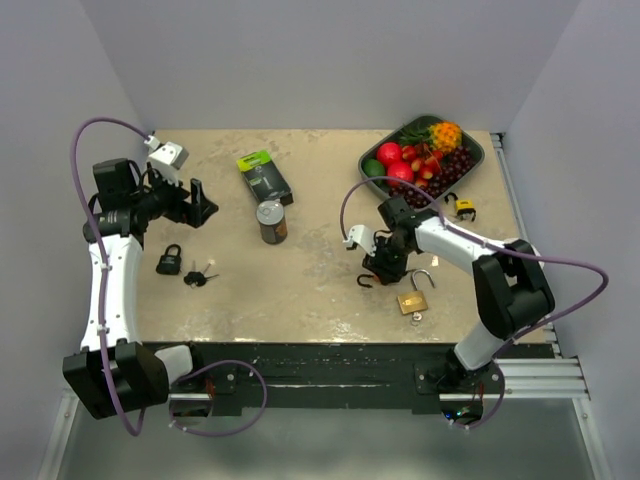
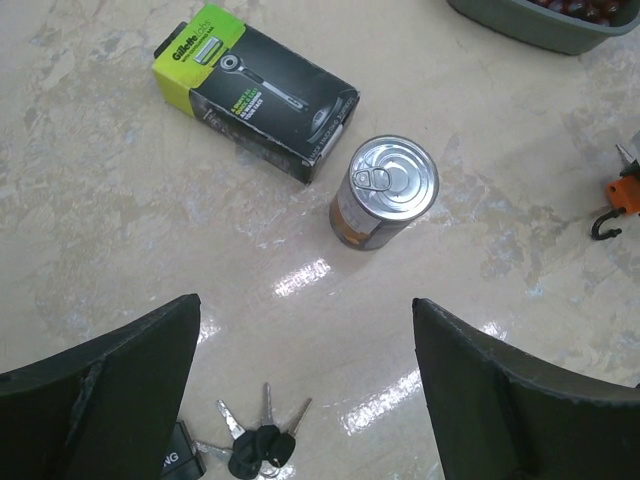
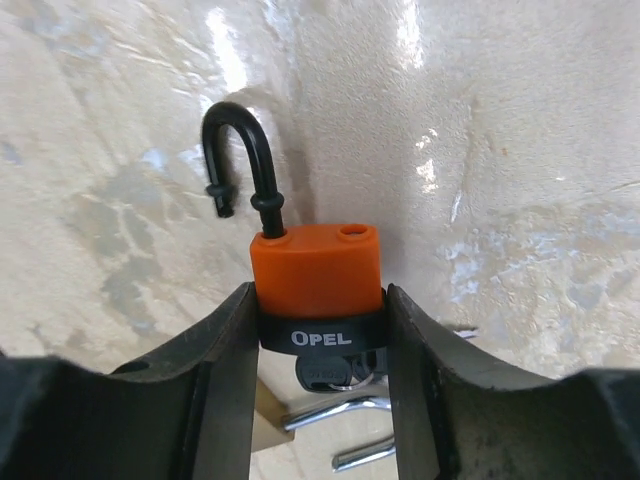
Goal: Lock with the key
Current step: Pick up the lock from the center of the board.
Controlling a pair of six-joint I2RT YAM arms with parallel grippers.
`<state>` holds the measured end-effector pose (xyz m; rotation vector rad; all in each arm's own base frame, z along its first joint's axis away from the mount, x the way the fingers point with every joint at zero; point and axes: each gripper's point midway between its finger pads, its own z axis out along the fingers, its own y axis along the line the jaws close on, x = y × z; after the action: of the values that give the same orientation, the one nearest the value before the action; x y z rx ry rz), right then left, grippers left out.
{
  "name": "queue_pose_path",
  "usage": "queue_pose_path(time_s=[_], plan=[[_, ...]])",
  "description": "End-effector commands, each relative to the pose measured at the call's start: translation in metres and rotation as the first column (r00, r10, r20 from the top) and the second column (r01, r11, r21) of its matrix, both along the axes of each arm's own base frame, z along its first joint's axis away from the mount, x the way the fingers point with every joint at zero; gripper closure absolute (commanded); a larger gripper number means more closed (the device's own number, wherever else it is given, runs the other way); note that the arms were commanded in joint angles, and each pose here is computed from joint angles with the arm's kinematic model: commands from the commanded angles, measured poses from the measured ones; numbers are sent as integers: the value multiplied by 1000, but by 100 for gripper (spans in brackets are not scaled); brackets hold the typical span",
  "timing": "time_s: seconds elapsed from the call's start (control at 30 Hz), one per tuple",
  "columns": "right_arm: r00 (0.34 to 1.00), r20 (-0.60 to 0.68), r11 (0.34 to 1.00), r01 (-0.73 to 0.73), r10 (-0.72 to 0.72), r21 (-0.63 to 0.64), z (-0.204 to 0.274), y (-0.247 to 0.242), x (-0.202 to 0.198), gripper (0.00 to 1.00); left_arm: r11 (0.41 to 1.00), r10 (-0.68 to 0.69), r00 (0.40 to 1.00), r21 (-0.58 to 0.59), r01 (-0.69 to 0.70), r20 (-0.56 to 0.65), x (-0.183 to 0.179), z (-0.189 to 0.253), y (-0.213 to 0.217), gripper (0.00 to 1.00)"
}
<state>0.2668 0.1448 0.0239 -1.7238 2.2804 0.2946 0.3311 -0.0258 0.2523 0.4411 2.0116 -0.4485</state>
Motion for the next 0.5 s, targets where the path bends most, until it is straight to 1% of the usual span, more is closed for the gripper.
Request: queue_pose_path(time_s=[0.0,0.07,0.1,0.17,0.2,0.27,0.3,0.33,0.37,0.4,0.43,0.47], plan=[[998,65,981,-27,15,190,58,33,9,100,995,-101,990,23,100,100,-6,17,-13,10],[999,42,973,-11,2,232,73,40,4,100,991,-132,982,41,128,133,-9,21,-17,11],[999,51,959,-23,9,284,91,49,5,100,986,-162,974,59,154,156,-11,24,-19,11],[1000,8,945,-6,3,327,105,55,-3,100,975,-218,957,85,205,189,-17,28,-29,11],[1000,-3,923,-19,22,383,121,65,-6,100,959,-277,934,125,255,225,-21,31,-35,11],[999,-45,902,-6,28,432,137,71,-18,100,923,-379,890,176,343,255,-35,31,-54,11],[998,-52,883,-13,42,470,150,77,-21,100,884,-458,837,250,395,297,-41,32,-63,11],[995,-77,853,-17,67,522,162,85,-30,100,842,-533,784,288,456,317,-51,31,-80,11],[991,-109,839,-11,83,544,168,88,-37,100,808,-584,735,337,484,344,-65,27,-88,11],[989,-115,824,-13,95,567,176,91,-39,100,747,-660,645,431,506,386,-73,27,-96,11],[982,-153,806,-2,115,592,181,96,-47,100,702,-710,566,484,523,419,-81,29,-110,11],[980,-159,795,-1,123,607,187,99,-48,100,672,-739,517,524,523,431,-92,21,-117,11]])
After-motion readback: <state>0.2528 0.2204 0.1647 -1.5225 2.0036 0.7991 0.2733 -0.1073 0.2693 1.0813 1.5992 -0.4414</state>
